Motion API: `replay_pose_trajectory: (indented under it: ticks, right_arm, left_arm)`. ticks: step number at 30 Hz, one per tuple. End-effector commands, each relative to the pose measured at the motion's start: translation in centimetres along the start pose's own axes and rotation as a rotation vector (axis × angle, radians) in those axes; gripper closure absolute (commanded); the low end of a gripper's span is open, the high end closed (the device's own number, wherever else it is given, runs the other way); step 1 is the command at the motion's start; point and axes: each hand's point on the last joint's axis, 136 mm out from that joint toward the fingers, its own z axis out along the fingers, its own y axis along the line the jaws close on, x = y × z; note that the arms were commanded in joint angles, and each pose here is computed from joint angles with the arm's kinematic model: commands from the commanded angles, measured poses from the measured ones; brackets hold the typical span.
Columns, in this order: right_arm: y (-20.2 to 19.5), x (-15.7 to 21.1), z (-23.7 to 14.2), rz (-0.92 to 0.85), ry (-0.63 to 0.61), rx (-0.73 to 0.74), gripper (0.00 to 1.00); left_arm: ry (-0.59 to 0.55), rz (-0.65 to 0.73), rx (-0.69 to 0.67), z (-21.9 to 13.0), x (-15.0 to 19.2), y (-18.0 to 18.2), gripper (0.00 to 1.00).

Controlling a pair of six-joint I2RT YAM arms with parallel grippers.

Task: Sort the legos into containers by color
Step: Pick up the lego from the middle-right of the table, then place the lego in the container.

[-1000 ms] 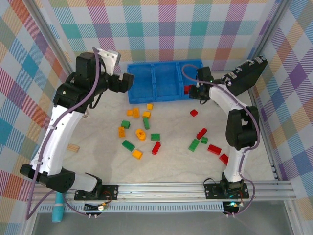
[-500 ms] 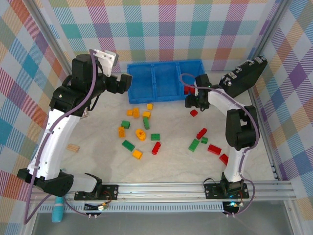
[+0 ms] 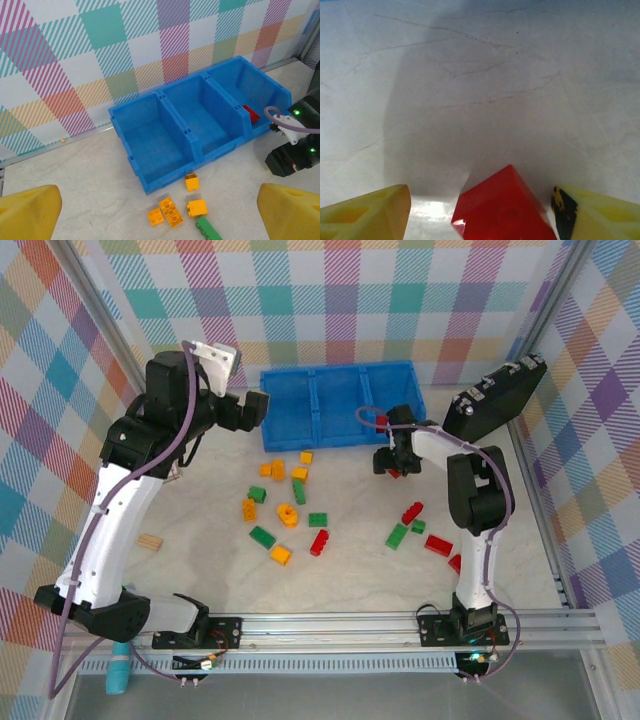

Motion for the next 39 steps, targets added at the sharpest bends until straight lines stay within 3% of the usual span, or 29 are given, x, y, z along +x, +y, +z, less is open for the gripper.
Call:
replay_pose_trajectory:
  ticks: [1, 10, 21, 31, 39]
  right_arm:
    - [-0.3, 0.2, 0.2, 0.014, 0.037, 0.037, 0.29]
    - [-0.7, 2.2, 0.8, 0.014, 0.129, 0.066, 0.51]
    - [-0.8, 2.9, 0.4, 0.017, 0.15, 0.081, 0.66]
    - [0.0, -3.7, -7.2, -0.03, -0.05, 0.068, 0.69]
    - [-0.3, -11.0, -10.1, -0.042, -0.22, 0.083, 0.71]
  left_arm:
    - [-0.04, 0.018, -0.012, -1.2, -0.7, 0.2, 0.0]
    - [-0.043, 0.025, -0.017, -1.3, -0.7, 0.3, 0.0]
    - [-0.05, 0.028, -0.024, -1.5, -0.6, 0.4, 0.0]
    - [-0.058, 0.038, -0.048, -1.9, -0.5, 0.8, 0.0]
    - [-0.062, 0.048, -0.059, -2.1, -0.6, 1.0, 0.0]
